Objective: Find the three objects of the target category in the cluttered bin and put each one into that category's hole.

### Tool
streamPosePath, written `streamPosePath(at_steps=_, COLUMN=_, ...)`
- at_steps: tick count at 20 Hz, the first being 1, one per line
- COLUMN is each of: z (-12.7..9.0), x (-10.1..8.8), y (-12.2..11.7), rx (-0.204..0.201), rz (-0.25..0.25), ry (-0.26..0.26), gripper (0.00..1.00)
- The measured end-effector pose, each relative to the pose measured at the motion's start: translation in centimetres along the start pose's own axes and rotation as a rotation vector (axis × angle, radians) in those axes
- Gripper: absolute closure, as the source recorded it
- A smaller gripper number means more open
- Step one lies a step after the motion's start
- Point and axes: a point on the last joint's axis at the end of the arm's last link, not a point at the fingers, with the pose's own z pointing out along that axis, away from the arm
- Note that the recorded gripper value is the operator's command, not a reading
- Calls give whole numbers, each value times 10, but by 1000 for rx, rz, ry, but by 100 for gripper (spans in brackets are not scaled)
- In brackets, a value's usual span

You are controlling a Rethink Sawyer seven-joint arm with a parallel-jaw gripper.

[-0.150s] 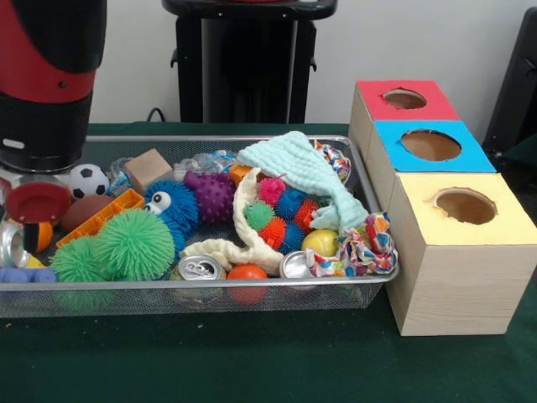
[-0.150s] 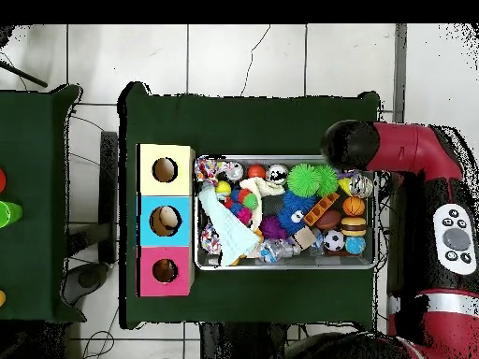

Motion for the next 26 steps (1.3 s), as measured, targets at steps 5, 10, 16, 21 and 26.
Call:
streamPosePath(at_steps=5, z=-8, x=5, y=6, rx=8, rz=28, ry=-26, gripper=100)
streamPosePath(at_steps=10, z=1, x=28, y=26, rx=8, rz=87, ry=-56, gripper=100)
streamPosePath(at_steps=16, z=30, x=53, y=59, rx=-16, rz=150, ry=-92, gripper=100)
streamPosePath(at_steps=21, z=52, x=54, y=74, rx=-38, rz=165, ry=-115, gripper=100)
streamPosePath(at_steps=26, z=62, x=41, y=68, rx=-37, rz=123, ry=-84, gripper=100)
